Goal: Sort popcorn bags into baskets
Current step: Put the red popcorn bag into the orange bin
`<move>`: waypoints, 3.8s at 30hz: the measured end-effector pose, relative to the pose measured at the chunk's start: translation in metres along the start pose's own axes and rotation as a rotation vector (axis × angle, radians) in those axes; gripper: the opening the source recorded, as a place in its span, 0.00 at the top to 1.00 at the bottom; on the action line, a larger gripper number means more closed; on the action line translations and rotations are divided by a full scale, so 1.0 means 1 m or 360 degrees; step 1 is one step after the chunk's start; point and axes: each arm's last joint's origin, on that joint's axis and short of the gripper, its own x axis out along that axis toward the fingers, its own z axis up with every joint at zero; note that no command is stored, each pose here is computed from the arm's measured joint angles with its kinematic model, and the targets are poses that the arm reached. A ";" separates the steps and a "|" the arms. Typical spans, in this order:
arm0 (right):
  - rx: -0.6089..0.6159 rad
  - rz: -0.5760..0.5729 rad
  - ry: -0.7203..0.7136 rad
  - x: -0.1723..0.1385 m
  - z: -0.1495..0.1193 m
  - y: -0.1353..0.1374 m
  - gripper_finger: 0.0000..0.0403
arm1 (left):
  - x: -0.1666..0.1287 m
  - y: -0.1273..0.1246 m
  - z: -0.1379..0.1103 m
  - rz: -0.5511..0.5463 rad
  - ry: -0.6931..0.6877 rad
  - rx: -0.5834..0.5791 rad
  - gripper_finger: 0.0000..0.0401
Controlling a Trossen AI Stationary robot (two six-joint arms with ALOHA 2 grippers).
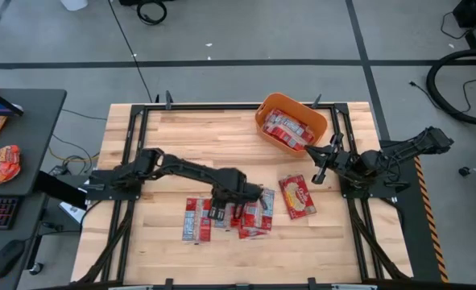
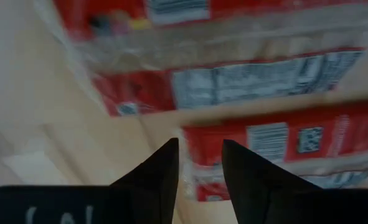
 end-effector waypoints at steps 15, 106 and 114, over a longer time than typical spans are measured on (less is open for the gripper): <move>0.0212 0.0617 0.0306 0.018 -0.008 0.034 0.94 | -0.024 -0.057 -0.037 0.0488 -0.0750 -0.0216 0.69; -0.0444 0.0741 0.1814 0.059 -0.023 0.167 0.50 | 0.027 -0.026 -0.067 0.0659 -0.1621 0.0008 0.69; -0.0584 0.0783 0.1654 0.033 -0.035 0.201 0.50 | 0.027 -0.028 -0.067 0.0645 -0.1615 0.0020 0.69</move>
